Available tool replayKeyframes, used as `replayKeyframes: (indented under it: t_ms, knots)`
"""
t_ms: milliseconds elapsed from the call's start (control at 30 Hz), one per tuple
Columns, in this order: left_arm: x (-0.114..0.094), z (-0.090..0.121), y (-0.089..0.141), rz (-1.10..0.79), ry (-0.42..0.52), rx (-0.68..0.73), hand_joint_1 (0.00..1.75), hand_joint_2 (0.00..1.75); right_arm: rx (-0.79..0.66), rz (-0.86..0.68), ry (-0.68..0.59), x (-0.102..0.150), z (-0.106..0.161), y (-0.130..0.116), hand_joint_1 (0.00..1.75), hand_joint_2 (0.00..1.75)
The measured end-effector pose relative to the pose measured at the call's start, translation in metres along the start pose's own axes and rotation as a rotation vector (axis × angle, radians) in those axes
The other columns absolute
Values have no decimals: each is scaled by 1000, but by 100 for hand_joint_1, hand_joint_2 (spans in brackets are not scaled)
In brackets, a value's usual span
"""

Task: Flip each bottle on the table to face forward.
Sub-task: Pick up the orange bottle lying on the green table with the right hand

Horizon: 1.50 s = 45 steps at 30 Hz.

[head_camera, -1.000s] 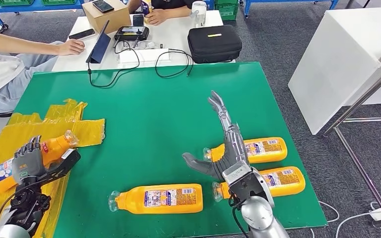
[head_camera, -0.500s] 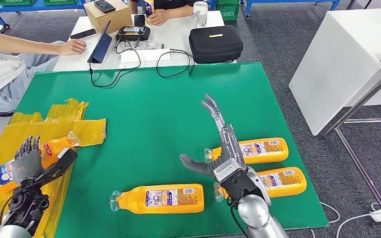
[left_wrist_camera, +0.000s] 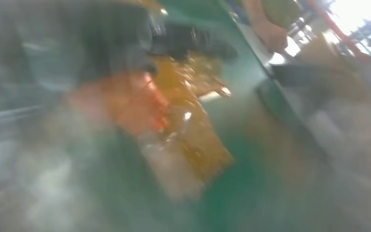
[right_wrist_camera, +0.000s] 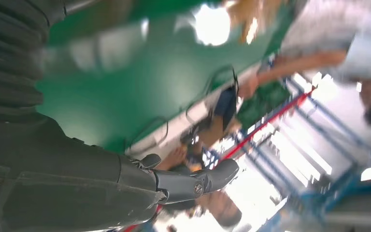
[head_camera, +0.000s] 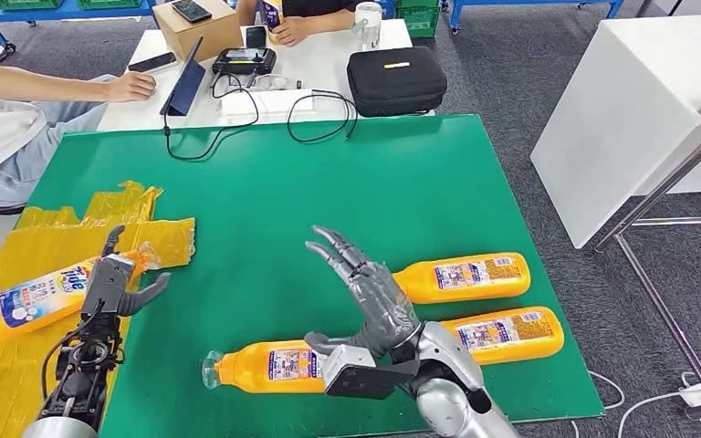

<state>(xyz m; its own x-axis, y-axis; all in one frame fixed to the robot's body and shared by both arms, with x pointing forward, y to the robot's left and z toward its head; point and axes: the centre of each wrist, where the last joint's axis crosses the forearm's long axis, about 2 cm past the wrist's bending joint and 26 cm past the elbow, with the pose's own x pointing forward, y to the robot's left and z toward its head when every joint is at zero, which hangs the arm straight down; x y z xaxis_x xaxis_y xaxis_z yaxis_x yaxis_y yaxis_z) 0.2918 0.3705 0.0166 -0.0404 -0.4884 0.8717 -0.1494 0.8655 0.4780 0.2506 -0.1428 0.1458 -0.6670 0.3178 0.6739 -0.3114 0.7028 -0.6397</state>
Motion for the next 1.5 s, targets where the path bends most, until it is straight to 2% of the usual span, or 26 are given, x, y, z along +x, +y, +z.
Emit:
replayKeyframes:
  t_ms: [167, 500, 833, 1167, 1233, 1367, 1400, 1433, 1500]
  knots:
    - [17, -1, -11, -2, -68, -4, 0, 175, 135, 1, -10, -4, 7, 16, 0, 175]
    - [28, -1, -23, 20, -118, -15, 0, 175, 297, 13, 6, -13, 16, 36, 0, 175]
    - [41, 2, -35, 218, -180, -1, 0, 175, 454, 78, 101, -25, 24, 65, 0, 175]
    - [49, 1, -36, 276, -207, 5, 0, 175, 485, 103, 126, -27, 23, 72, 0, 175]
    - [56, 0, -37, 307, -231, 8, 0, 175, 503, 132, 145, -28, 21, 79, 0, 175]
    - [87, 2, -37, 392, -349, 21, 0, 175, 536, 321, 221, -30, 3, 101, 0, 175]
    - [90, 4, -36, 397, -360, 23, 0, 175, 530, 359, 239, -29, 1, 103, 3, 175]
    - [92, 7, -36, 400, -368, 23, 0, 175, 522, 400, 258, -28, -1, 106, 22, 175]
    - [98, 13, -35, 404, -381, 25, 0, 175, 505, 484, 295, -26, -6, 111, 96, 175]
